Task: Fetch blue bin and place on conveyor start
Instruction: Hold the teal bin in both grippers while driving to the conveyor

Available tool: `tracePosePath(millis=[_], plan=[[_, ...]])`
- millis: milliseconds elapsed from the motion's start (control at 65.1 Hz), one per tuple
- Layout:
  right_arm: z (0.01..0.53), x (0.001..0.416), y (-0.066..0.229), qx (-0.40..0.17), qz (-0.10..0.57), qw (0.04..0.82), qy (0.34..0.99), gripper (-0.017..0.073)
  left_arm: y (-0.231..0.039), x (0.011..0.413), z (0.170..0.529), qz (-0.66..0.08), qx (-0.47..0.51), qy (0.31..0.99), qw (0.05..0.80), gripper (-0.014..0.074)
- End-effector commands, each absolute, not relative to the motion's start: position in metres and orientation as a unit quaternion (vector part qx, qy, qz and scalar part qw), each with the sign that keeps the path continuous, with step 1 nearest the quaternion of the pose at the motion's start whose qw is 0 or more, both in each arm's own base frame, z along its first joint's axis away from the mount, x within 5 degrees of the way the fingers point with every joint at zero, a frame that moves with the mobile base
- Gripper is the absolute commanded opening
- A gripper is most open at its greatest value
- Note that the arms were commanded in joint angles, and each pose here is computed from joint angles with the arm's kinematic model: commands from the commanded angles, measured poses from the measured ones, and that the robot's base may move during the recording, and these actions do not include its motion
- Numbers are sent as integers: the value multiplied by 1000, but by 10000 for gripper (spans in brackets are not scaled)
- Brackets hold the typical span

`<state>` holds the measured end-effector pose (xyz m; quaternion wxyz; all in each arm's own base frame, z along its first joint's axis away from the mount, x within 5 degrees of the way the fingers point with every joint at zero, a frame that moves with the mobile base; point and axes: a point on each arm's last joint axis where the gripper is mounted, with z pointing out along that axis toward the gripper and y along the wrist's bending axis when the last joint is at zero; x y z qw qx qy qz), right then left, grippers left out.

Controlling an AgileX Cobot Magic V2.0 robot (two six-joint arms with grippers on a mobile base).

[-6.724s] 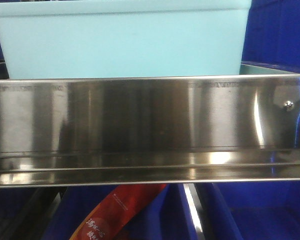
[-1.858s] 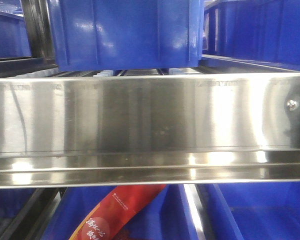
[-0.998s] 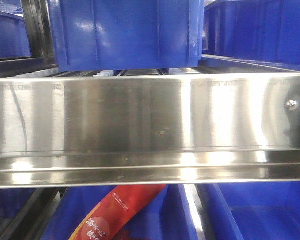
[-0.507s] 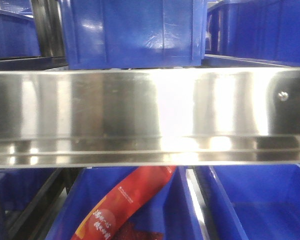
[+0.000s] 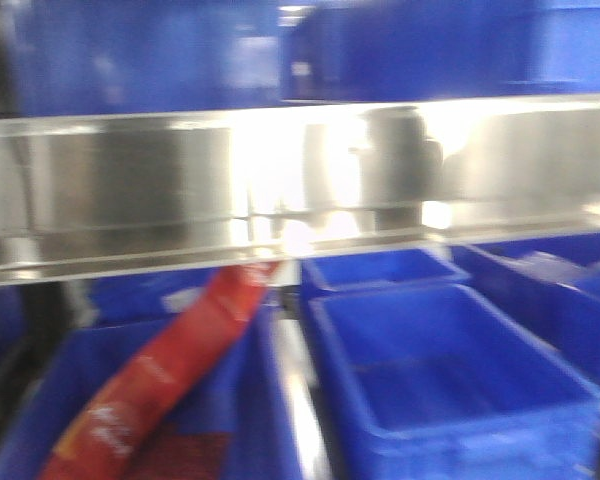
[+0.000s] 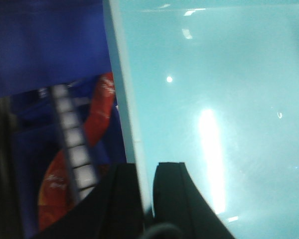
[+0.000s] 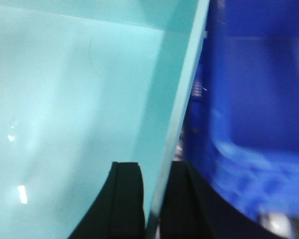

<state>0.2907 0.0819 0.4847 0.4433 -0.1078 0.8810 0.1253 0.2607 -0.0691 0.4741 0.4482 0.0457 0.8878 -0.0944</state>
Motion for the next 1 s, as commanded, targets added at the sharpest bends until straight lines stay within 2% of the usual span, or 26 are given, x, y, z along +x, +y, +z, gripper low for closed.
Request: tracePosePath(millis=[0,983], plan=[[497,284,79,-117,117,476,864,-153,-68,258,482,-90,53,875,473,-111],[497,284,79,-117,117,476,864,-153,-69,259,484,-92,53,869,483,-111]])
